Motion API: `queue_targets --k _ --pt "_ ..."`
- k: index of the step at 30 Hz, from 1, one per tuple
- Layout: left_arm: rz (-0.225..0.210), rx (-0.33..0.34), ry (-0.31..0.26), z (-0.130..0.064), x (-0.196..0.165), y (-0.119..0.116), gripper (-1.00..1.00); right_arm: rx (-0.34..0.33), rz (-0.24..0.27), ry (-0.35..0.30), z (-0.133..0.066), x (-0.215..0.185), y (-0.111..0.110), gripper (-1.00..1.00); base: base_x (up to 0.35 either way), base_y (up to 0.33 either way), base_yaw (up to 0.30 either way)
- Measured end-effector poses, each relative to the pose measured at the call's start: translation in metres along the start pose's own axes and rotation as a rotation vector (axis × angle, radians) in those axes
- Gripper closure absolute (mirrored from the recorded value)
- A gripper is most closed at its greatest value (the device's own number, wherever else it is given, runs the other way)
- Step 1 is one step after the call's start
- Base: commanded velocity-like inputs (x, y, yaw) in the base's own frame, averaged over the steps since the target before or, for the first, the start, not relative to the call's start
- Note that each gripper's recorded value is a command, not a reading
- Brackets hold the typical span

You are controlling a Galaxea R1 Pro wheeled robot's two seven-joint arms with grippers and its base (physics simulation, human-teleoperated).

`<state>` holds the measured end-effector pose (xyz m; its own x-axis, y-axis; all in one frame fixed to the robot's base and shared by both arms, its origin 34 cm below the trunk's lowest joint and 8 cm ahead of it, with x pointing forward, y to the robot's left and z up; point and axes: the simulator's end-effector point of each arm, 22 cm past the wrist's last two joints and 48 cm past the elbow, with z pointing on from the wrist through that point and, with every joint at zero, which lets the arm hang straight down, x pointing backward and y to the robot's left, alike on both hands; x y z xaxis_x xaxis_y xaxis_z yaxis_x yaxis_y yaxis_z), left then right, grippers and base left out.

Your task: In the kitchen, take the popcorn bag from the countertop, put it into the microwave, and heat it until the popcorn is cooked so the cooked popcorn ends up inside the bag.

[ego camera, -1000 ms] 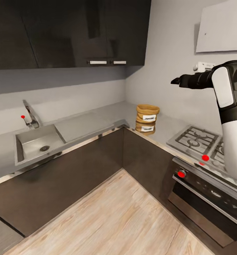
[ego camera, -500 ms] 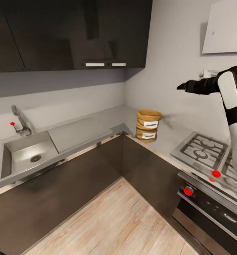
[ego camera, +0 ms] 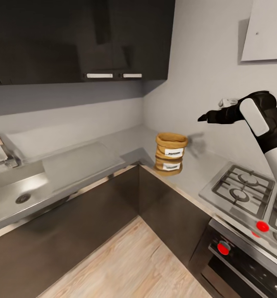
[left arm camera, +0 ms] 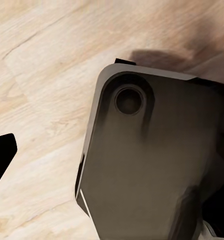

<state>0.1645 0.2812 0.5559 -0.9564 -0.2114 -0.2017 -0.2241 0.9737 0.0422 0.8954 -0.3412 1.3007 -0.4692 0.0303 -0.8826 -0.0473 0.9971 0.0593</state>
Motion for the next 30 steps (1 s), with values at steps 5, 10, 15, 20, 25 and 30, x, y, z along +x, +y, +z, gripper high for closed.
queue_targets --k 5,10,15,20,25,30 --pt "0.000 0.000 -0.001 0.000 0.000 0.000 -1.00 0.019 -0.003 0.042 0.009 0.015 -0.007 -1.00 0.287 -0.097 0.000" --pt "0.001 0.000 -0.002 0.000 -0.001 0.000 -1.00 -0.039 0.016 0.049 0.010 0.017 0.009 -1.00 0.145 -0.012 0.000" --pt "0.001 -0.001 -0.002 0.000 -0.001 0.001 -1.00 -0.034 -0.010 0.065 0.012 0.024 0.013 -1.00 0.310 0.000 0.000" --pt "0.001 -0.001 -0.002 0.000 -0.001 0.001 -1.00 -0.029 -0.016 0.078 0.015 0.029 0.012 -1.00 0.317 0.000 0.000" --pt "0.001 -0.001 -0.002 0.000 -0.001 0.001 -1.00 -0.059 -0.112 0.176 0.031 0.069 0.041 -1.00 0.075 0.000 0.000" --pt "0.001 -0.001 -0.002 0.000 -0.001 0.001 -1.00 -0.078 -0.143 0.220 0.036 0.088 0.052 -1.00 0.086 0.000 0.000"
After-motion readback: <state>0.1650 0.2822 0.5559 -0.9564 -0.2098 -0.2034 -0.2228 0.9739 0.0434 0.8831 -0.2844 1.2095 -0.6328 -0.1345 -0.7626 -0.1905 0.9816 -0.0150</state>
